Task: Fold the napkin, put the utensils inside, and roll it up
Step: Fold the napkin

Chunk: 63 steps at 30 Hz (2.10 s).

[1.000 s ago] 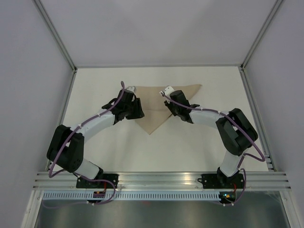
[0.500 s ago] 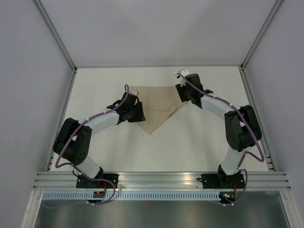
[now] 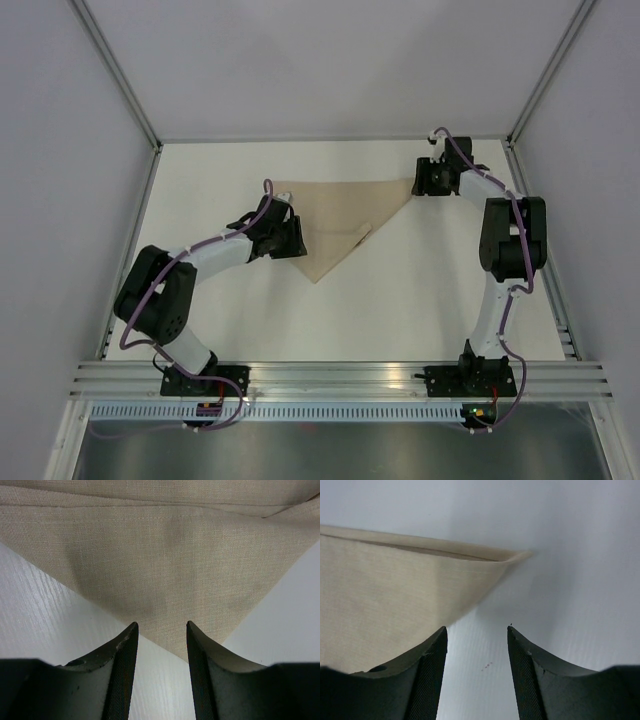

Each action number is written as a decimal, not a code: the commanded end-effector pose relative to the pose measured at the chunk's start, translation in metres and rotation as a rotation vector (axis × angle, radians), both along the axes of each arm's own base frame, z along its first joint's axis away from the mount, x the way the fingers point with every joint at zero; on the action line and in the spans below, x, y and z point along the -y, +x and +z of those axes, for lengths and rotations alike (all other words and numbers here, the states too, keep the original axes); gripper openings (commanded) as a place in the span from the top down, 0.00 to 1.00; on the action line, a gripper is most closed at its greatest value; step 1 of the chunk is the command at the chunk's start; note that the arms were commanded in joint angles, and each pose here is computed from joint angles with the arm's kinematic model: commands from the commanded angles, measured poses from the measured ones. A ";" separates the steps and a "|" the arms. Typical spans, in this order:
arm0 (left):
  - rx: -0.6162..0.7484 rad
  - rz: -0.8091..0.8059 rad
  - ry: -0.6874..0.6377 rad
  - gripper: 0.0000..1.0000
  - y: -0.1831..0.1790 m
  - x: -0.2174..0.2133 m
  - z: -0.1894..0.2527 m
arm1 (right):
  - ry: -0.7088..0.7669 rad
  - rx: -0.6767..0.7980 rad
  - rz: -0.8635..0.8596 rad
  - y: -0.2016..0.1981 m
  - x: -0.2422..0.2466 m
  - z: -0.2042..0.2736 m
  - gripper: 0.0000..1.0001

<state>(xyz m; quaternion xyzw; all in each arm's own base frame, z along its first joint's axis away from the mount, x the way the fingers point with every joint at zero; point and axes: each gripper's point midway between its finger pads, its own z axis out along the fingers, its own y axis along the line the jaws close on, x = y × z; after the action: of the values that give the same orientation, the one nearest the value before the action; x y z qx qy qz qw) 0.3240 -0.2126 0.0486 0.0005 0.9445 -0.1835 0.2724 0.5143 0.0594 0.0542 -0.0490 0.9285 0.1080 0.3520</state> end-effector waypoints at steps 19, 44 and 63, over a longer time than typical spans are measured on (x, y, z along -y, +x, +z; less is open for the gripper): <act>0.038 0.002 -0.051 0.52 0.007 0.009 0.019 | 0.495 -0.113 -0.139 0.035 0.004 -0.026 0.39; 0.031 -0.005 -0.052 0.52 0.004 0.009 0.020 | 0.712 -0.065 -0.205 0.033 0.013 -0.024 0.41; 0.026 -0.010 -0.052 0.53 0.004 0.011 0.019 | 0.765 -0.071 -0.250 0.042 0.017 -0.037 0.43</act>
<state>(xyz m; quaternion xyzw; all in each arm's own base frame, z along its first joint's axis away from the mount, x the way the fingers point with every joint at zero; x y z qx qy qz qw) 0.3228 -0.2131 0.0492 0.0015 0.9447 -0.1857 0.2703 0.5514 0.0478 0.0330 0.1852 0.8315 0.4086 0.3276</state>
